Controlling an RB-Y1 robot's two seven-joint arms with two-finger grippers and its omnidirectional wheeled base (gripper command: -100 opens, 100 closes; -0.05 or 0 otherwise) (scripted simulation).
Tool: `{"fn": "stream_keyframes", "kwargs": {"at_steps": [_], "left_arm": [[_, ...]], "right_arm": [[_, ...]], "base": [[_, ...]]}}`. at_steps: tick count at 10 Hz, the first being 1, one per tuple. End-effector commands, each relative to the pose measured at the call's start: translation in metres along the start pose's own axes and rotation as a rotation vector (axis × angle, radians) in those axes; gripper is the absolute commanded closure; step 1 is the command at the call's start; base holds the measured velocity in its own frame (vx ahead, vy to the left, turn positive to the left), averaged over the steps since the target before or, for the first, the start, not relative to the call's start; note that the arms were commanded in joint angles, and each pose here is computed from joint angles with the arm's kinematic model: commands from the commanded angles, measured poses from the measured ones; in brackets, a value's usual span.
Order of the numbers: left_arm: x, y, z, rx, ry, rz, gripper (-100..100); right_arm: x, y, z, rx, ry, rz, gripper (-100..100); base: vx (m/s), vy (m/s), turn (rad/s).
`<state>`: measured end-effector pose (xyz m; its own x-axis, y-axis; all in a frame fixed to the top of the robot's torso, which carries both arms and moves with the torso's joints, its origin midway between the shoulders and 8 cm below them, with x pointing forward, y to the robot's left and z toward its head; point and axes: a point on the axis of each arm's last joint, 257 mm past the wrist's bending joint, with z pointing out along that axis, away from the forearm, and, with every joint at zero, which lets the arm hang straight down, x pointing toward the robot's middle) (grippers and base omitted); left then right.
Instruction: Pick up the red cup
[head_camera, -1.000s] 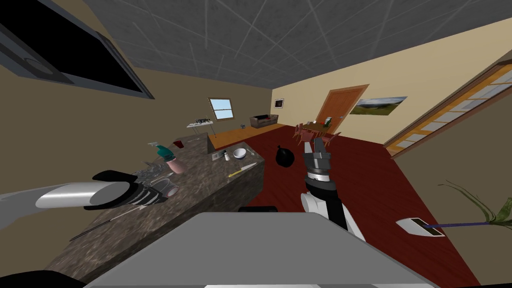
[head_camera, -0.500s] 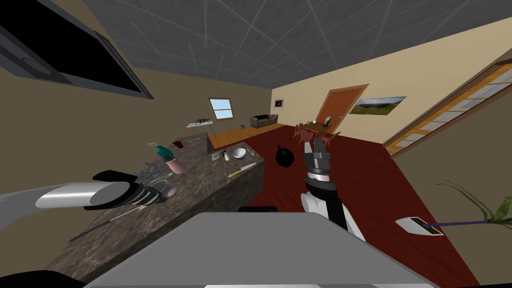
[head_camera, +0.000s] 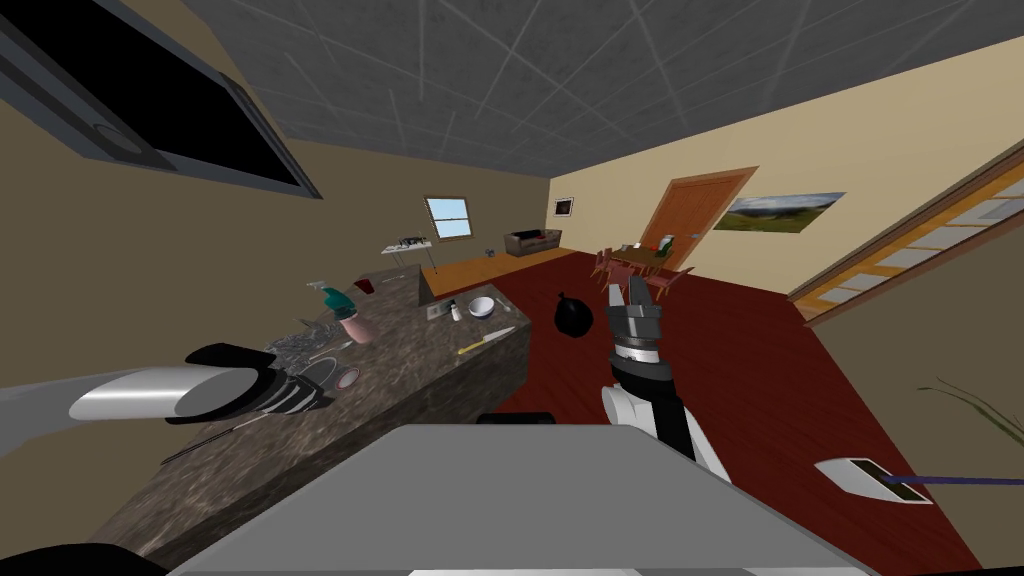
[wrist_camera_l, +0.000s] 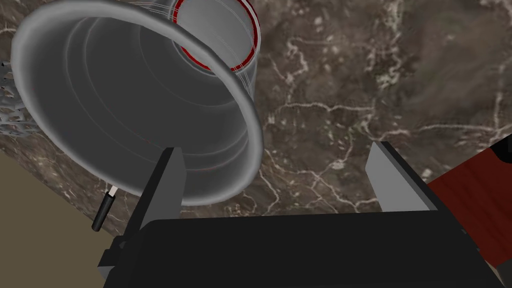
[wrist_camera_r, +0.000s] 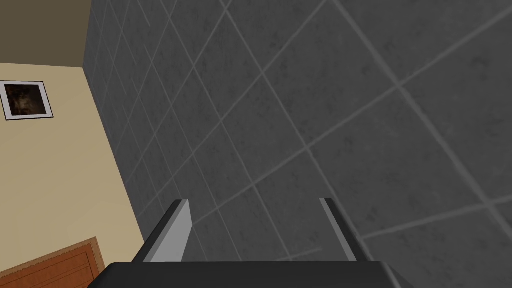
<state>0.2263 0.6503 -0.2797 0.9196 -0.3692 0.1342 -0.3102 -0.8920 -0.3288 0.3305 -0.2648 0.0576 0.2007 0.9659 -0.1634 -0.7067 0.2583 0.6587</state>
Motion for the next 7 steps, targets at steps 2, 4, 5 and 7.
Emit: {"fn": "stream_keyframes", "kwargs": {"at_steps": [2,4,5,7], "left_arm": [[-0.0004,0.0018,0.0006,0.003,0.003,0.012,-100],[-0.0004,0.0018,0.0006,0.003,0.003,0.012,-100],[-0.0004,0.0018,0.0006,0.003,0.003,0.012,-100],[-0.0004,0.0018,0.0006,0.003,0.003,0.012,-100]], "right_arm": [[0.0,0.0,0.0,0.0,0.0,0.0,0],[0.0,0.0,0.0,0.0,0.0,0.0,0],[0.0,0.0,0.0,0.0,0.0,0.0,0],[0.0,0.0,0.0,0.0,0.0,0.0,0]], "base": [[0.014,-0.017,0.05],[0.002,-0.002,0.006],[-0.003,0.004,-0.012],[-0.006,0.007,-0.02]]}}
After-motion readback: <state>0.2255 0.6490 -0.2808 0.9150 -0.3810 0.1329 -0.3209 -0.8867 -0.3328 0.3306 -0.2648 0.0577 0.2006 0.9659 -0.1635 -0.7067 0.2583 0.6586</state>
